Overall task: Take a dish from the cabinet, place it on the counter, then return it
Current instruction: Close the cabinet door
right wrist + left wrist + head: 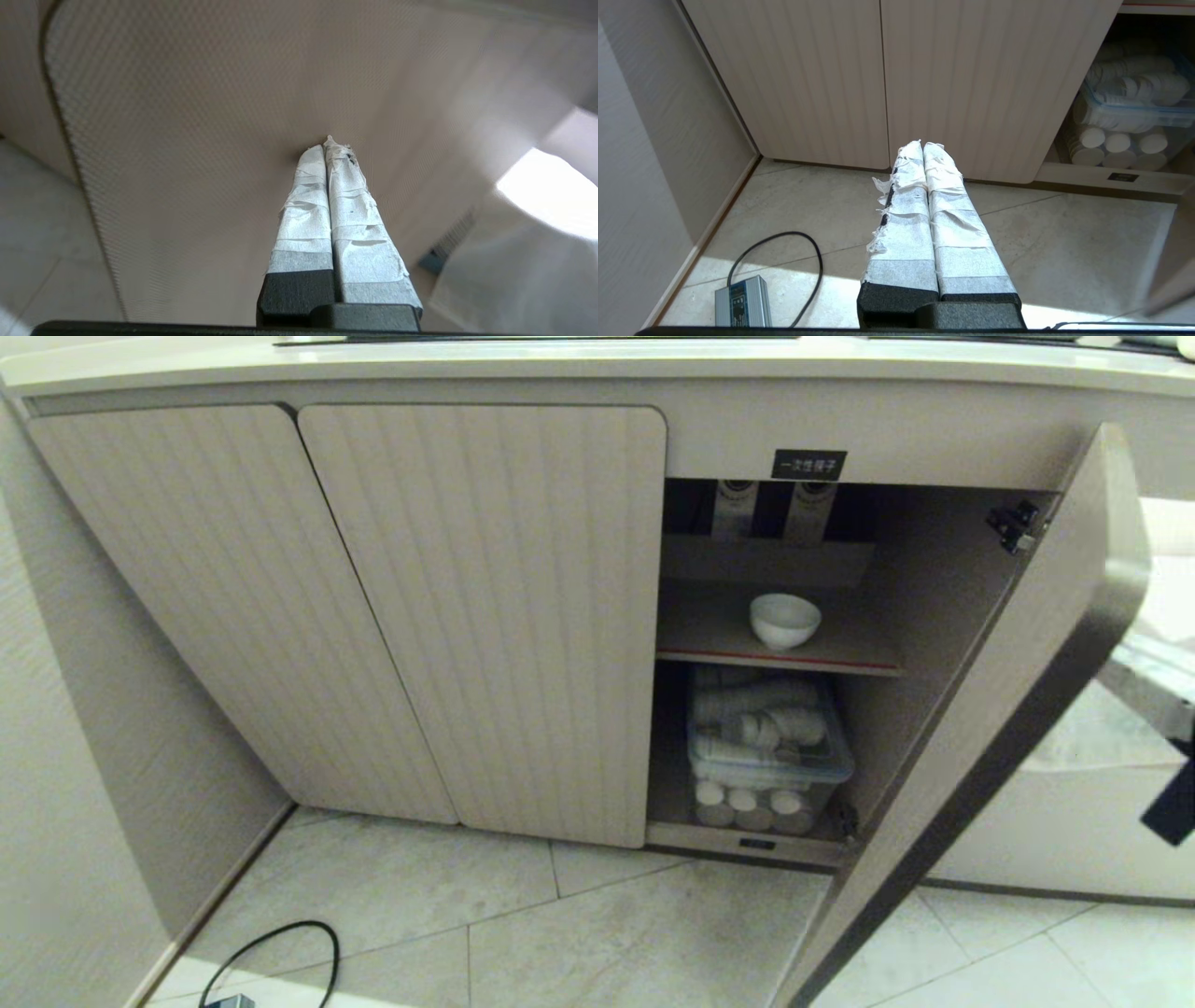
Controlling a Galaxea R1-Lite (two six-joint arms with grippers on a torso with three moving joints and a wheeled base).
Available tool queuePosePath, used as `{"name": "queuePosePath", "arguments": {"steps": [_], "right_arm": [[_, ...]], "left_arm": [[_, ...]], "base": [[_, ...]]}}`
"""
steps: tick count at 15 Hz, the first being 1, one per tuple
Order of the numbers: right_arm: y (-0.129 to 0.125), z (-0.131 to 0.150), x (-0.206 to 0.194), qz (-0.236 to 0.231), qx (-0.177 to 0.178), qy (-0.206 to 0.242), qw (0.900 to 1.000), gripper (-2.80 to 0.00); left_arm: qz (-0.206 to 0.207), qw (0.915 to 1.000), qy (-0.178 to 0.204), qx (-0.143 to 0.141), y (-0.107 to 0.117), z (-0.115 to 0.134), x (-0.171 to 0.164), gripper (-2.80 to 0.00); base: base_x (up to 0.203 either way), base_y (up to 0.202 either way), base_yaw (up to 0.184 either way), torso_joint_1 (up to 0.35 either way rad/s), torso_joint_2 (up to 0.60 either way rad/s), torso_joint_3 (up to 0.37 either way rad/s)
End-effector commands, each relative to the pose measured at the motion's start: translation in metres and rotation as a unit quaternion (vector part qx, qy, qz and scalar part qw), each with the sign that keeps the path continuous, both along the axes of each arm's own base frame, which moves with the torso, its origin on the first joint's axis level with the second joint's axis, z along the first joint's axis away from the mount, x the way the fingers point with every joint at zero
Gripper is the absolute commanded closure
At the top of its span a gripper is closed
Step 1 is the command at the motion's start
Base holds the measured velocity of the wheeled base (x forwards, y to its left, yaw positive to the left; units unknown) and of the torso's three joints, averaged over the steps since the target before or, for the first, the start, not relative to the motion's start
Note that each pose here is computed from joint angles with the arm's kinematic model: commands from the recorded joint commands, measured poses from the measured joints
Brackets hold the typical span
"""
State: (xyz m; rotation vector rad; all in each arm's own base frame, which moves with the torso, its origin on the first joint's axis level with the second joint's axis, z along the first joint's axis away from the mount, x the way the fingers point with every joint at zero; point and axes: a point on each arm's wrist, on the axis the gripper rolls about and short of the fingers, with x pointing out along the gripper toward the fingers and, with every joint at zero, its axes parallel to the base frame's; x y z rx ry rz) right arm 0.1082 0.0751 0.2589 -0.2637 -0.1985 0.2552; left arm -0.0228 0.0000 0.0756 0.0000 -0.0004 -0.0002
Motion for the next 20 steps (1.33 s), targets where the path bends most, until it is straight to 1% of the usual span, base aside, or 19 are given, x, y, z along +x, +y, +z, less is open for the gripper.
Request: {"name": "queuePosePath", "arguments": {"steps": [1,3,8,14,17,20], "right_arm": [[0.016,-0.004,0.019,-0.001,-0.006,0.002,1.0,0.0],[0.024,-0.004,0.03,-0.002,-0.004,-0.009,1.0,0.0],[0.047,-0.004,0.059,-0.009,0.003,-0.018,1.0,0.0],[0.085,-0.01,0.108,-0.029,0.038,-0.055,0.997,0.0],[0.102,-0.011,0.134,-0.055,0.06,-0.07,0.994,0.0],[0.104,-0.014,0.161,-0.084,0.066,-0.076,0.991,0.0]], "left_arm": [[0.0,1.0,-0.001,0.0,0.0,0.0,0.0,0.0],[0.0,1.0,0.0,0.0,0.0,0.0,0.0,0.0],[0.0,1.0,0.0,0.0,0.0,0.0,0.0,0.0],[0.0,1.0,0.0,0.0,0.0,0.0,0.0,0.0],[-0.001,1.0,-0.001,0.0,0.0,0.0,0.0,0.0],[0.0,1.0,0.0,0.0,0.0,0.0,0.0,0.0]], "base": [[0.0,0.0,0.0,0.0,0.0,0.0],[0.0,0.0,0.0,0.0,0.0,0.0],[0.0,0.0,0.0,0.0,0.0,0.0],[0.0,0.0,0.0,0.0,0.0,0.0],[0.0,0.0,0.0,0.0,0.0,0.0],[0.0,0.0,0.0,0.0,0.0,0.0]]}}
